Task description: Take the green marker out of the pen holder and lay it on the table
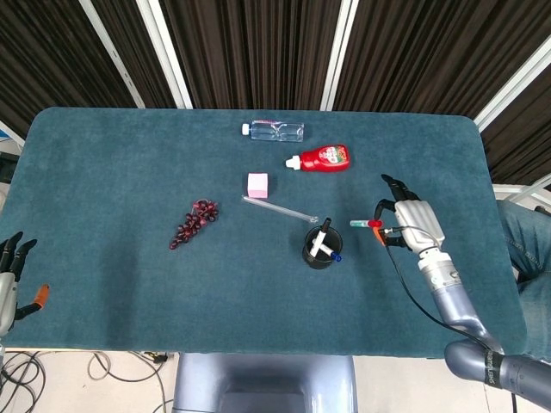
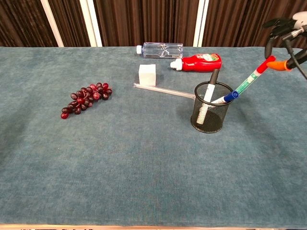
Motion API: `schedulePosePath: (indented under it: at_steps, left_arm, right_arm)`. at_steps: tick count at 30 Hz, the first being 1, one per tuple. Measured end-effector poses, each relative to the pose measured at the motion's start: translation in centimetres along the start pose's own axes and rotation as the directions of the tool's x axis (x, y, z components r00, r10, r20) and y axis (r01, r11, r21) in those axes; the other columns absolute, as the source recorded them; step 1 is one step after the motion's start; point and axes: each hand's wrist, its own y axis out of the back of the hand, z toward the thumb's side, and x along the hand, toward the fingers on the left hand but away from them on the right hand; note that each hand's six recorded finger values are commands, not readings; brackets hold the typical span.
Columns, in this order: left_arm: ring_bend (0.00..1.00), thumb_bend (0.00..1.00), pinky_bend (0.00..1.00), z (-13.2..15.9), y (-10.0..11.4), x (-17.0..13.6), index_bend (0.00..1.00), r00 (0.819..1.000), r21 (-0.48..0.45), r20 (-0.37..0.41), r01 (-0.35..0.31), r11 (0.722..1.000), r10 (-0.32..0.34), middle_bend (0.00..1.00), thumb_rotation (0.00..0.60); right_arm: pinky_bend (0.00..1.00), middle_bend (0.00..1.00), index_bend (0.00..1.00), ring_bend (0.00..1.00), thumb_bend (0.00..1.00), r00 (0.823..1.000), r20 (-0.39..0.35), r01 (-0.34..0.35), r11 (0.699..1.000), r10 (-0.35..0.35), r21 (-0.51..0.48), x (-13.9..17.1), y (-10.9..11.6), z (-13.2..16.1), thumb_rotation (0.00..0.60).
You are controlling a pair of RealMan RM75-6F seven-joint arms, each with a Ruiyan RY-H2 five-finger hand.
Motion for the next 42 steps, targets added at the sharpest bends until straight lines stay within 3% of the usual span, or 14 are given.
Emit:
schedulePosePath:
  at_steps: [6,11,15,21,26,30,34,38,42]
  left_arm:
    - [0.00,0.33,0.02,0.0,0.1,0.0,0.12,1.000,-0.002,-0.003,-0.002,1.000,0.002,0.00,0.600]
    - [0.00,0.33,0.02,-0.1,0.0,0.0,0.12,1.000,-0.005,-0.007,0.001,1.000,-0.001,0.00,0.600]
    - [0.00,0.33,0.02,-0.1,0.0,0.0,0.12,1.000,-0.006,-0.008,0.004,1.000,-0.004,0.00,0.600]
    - [0.00,0.33,0.02,-0.1,0.0,0.0,0.12,1.000,-0.011,-0.012,0.003,1.000,-0.003,0.00,0.600]
    - [0.00,0.33,0.02,-0.1,0.0,0.0,0.12,1.000,-0.013,-0.011,0.006,1.000,-0.006,0.00,0.600]
    - [0.00,0.33,0.02,-0.1,0.0,0.0,0.12,1.000,-0.013,-0.009,0.004,1.000,-0.004,0.00,0.600]
    - [0.00,0.33,0.02,-0.1,0.1,0.0,0.12,1.000,-0.012,-0.008,0.002,1.000,-0.002,0.00,0.600]
    - [0.00,0.33,0.02,-0.1,0.1,0.0,0.12,1.000,-0.009,-0.007,0.000,1.000,0.000,0.00,0.600]
    - [0.00,0.33,0.02,0.0,0.1,0.0,0.12,1.000,-0.004,-0.002,0.000,1.000,0.000,0.00,0.600]
  right_arm:
    - [0.21,0.00,0.61,0.08,0.41,0.999,0.002,-0.040,0.999,0.040,0.015,0.2,-1.6,0.2,0.600]
    - [0.21,0.00,0.54,0.08,0.37,0.997,0.013,-0.072,0.997,0.072,0.020,0.6,-2.3,0.0,0.600]
    - [0.21,0.00,0.44,0.08,0.34,0.995,0.007,-0.097,0.995,0.097,0.010,1.2,-2.1,0.3,0.600]
    - [0.21,0.00,0.16,0.06,0.22,0.991,-0.010,-0.133,0.991,0.133,0.023,2.6,-1.1,1.3,0.600]
    - [0.21,0.00,0.13,0.06,0.20,0.990,-0.014,-0.138,0.989,0.139,0.051,3.8,0.6,2.1,0.600]
    - [0.21,0.00,0.10,0.06,0.20,0.995,-0.011,-0.095,0.990,0.097,0.100,4.4,2.0,2.1,0.600]
    - [0.21,0.00,0.09,0.06,0.20,1.000,-0.011,-0.007,0.989,0.008,0.150,5.0,3.4,1.6,0.600]
    - [0.21,0.00,0.08,0.06,0.19,0.997,0.014,0.076,0.981,-0.080,0.181,7.1,4.6,-0.2,0.600]
    - [0.21,0.00,0.07,0.05,0.19,0.991,0.048,0.115,0.969,-0.128,0.220,10.3,4.9,-2.3,0.600]
